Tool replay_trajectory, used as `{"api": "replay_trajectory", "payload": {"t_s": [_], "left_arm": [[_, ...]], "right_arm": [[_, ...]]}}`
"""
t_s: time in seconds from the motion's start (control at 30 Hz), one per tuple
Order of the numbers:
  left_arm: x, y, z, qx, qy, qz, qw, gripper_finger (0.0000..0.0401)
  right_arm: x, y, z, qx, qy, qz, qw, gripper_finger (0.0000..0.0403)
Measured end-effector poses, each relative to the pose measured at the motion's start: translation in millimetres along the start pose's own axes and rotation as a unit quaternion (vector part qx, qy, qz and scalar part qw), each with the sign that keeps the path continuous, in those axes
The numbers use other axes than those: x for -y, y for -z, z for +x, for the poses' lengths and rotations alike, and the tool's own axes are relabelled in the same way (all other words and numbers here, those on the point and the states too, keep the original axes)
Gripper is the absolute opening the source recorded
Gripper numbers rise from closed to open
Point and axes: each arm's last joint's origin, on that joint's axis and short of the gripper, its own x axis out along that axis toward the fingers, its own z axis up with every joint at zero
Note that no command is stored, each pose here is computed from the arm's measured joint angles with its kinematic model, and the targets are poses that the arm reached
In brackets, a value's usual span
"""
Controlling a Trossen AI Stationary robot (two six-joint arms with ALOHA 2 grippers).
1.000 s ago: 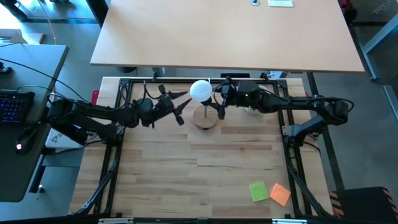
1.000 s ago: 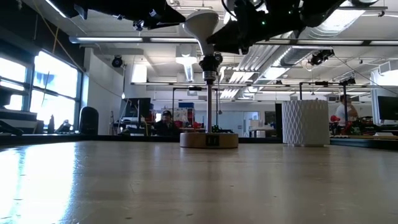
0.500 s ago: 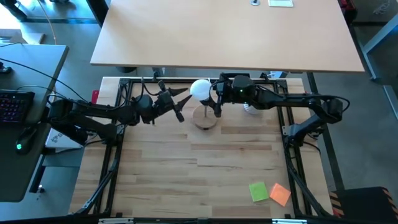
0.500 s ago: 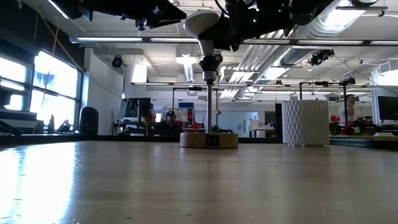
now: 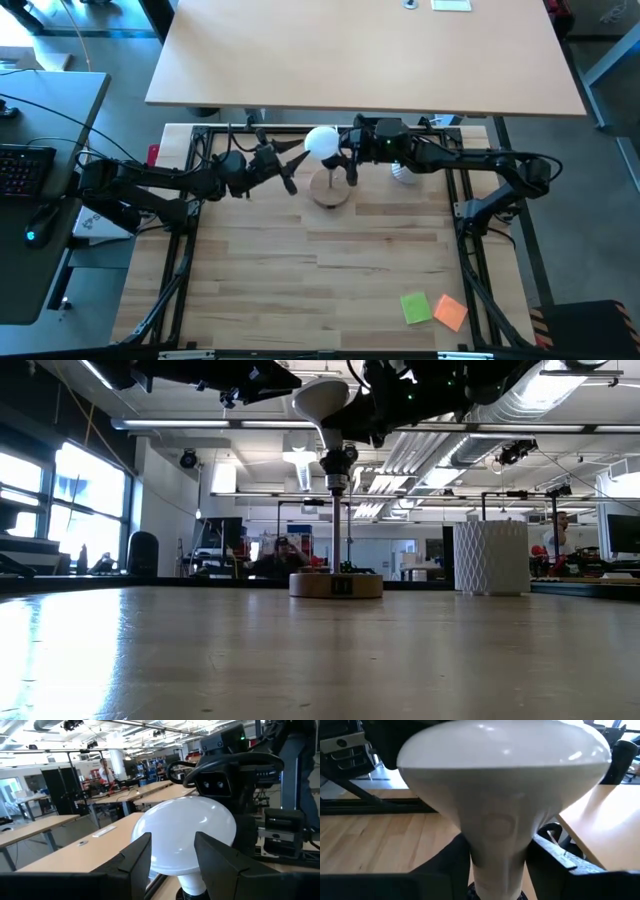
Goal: Screw lightbulb
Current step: Insert the lightbulb into the lamp
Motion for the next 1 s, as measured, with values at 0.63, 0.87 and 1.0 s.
{"api": "replay_trajectory", "payload": {"t_s": [0.63, 0.87, 1.0], "left_arm": [[7, -1, -6, -0.022, -0.043, 0.05, 0.998, 0.0149], [13, -11, -16, -0.013, -0.057, 0.051, 0.997, 0.0149], [12, -11, -15, -0.004, -0.044, 0.041, 0.998, 0.0149]], "right_arm": [[9, -11, -18, 0.081, 0.026, 0.031, 0.996, 0.0147], [4, 16, -45, 0.172, 0.027, 0.07, 0.982, 0.0147], [-1, 25, -40, 0.195, 0.004, 0.081, 0.977, 0.0147]]}}
